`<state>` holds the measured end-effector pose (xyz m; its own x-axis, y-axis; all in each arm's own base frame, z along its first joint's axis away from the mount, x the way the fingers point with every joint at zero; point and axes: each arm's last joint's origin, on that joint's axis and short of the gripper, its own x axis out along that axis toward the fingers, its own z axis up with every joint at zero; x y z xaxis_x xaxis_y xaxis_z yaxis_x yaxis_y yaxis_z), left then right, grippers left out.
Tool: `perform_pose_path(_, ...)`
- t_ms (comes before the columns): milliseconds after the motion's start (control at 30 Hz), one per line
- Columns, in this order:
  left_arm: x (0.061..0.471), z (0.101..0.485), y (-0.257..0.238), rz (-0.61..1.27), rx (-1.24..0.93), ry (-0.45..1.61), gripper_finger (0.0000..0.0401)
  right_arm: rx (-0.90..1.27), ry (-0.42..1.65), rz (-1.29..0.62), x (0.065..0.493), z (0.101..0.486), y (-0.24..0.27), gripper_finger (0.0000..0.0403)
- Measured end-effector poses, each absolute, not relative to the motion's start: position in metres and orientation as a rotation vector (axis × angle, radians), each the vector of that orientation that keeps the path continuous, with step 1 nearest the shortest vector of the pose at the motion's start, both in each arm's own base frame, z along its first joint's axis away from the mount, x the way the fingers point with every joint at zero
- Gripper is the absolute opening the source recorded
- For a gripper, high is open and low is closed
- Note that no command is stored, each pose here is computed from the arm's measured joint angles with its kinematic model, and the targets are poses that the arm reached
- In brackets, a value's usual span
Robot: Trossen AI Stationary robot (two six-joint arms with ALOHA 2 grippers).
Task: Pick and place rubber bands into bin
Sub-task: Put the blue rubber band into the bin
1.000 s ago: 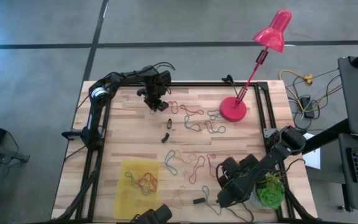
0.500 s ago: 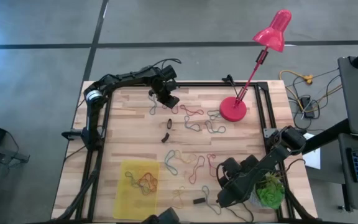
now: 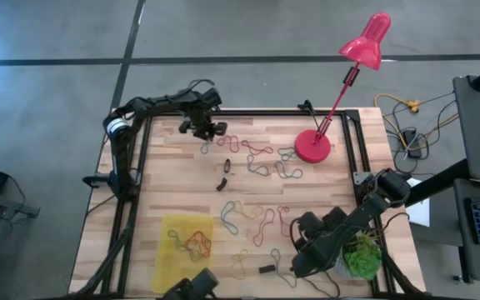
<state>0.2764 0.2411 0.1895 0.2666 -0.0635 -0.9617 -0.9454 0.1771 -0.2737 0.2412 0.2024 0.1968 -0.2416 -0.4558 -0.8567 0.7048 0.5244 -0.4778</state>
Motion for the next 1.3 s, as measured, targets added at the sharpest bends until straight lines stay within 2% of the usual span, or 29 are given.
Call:
perform_pose_path(500, 0.271, 0.185, 0.248, 1.136, -1.367, 0.975, 0.0079, 0.243, 1.443, -1.12, 0.24, 0.196, 0.202, 0.0171)
perform_pose_path(633, 0.273, 0.184, 0.251, 1.143, -1.379, 0.943, 0.0079, 0.244, 1.437, -1.142, 0.239, 0.194, 0.2, 0.0171)
perform_pose_path(800, 0.272, 0.172, 0.251, 1.169, -1.387, 1.001, 0.0079, 0.235, 1.439, -1.149, 0.237, 0.192, 0.199, 0.0171)
perform_pose_path(1067, 0.272, 0.176, 0.253, 1.142, -1.408, 0.985, 0.0079, 0.206, 1.454, -1.15, 0.235, 0.188, 0.197, 0.0171)
perform_pose_path(1200, 0.275, 0.177, 0.251, 0.958, -1.406, 1.036, 0.0079, 0.196, 1.457, -1.156, 0.234, 0.186, 0.196, 0.0171)
perform_pose_path(1300, 0.277, 0.181, 0.252, 0.888, -1.346, 1.051, 0.0079, 0.189, 1.461, -1.155, 0.233, 0.185, 0.196, 0.0171)
